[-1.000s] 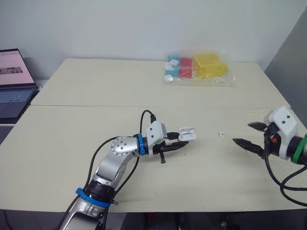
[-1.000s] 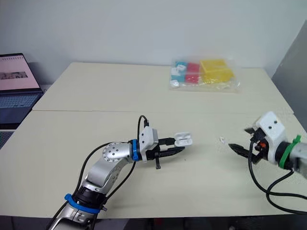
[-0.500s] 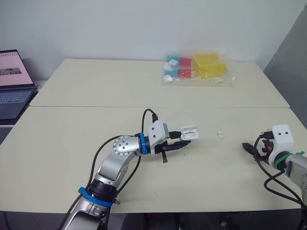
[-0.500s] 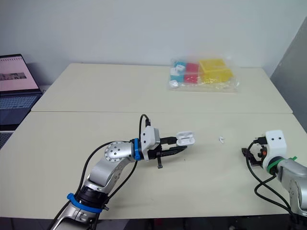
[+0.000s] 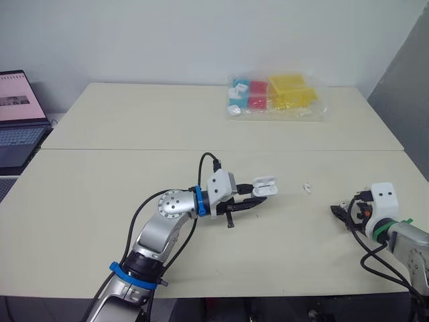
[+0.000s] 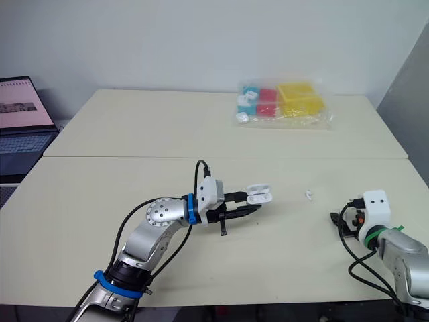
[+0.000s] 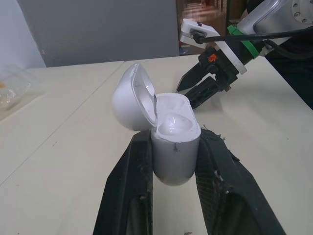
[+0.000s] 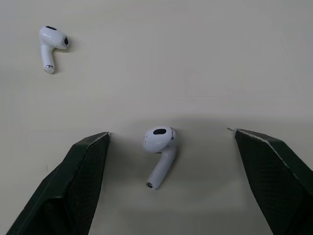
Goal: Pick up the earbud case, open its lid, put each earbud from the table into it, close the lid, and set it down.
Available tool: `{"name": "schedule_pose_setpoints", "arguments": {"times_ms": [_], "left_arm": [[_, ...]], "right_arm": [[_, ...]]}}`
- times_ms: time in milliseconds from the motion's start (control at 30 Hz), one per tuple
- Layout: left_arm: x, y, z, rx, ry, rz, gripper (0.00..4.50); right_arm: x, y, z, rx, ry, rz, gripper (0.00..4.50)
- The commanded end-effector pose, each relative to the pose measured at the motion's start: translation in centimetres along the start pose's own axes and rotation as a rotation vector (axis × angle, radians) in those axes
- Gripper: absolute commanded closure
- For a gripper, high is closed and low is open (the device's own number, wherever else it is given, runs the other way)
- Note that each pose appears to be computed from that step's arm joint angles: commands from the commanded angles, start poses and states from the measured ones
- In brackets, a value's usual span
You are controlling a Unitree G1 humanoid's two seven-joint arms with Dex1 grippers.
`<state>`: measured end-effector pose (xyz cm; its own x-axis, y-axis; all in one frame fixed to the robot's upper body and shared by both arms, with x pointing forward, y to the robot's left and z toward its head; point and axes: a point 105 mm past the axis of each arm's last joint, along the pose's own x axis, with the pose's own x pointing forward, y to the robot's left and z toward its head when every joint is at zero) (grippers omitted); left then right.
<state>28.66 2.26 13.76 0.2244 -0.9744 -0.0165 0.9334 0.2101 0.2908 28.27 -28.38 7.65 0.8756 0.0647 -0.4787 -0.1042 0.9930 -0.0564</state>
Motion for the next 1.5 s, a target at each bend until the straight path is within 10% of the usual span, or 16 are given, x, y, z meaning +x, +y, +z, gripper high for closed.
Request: {"name": "schedule_pose_setpoints", "arguments": {"times_ms": [33, 167, 467, 700, 1033, 1500], "left_arm": [[0.5, 0.0, 1.0, 0.037, -0.025, -0.009, 3.71], [0.4, 0.0, 0.9, 0.038, -0.019, -0.010, 3.71], [0.2, -0.1, 0.9, 0.039, -0.014, -0.009, 3.71], [-0.4, 0.1, 0.6, 0.039, 0.010, 0.006, 3.71], [-1.5, -0.2, 0.3, 0.030, 0.040, 0.027, 3.71], [-2.1, -1.0, 0.3, 0.024, 0.061, 0.041, 3.71]], "right_arm": [[0.3, 0.4, 0.0, -0.016, -0.012, -0.003, 0.27], [0.4, 1.0, -0.6, -0.003, 0.012, 0.012, 0.82], [-0.5, 1.2, -0.9, 0.049, 0.031, 0.012, 4.07], [-1.9, 2.6, 1.5, -0.147, 0.014, 0.201, 4.08], [-4.2, 4.6, 0.3, -0.953, 0.261, 0.746, 4.08], [-2.3, 2.3, 0.3, -1.150, 0.424, 0.855, 4.08]]}}
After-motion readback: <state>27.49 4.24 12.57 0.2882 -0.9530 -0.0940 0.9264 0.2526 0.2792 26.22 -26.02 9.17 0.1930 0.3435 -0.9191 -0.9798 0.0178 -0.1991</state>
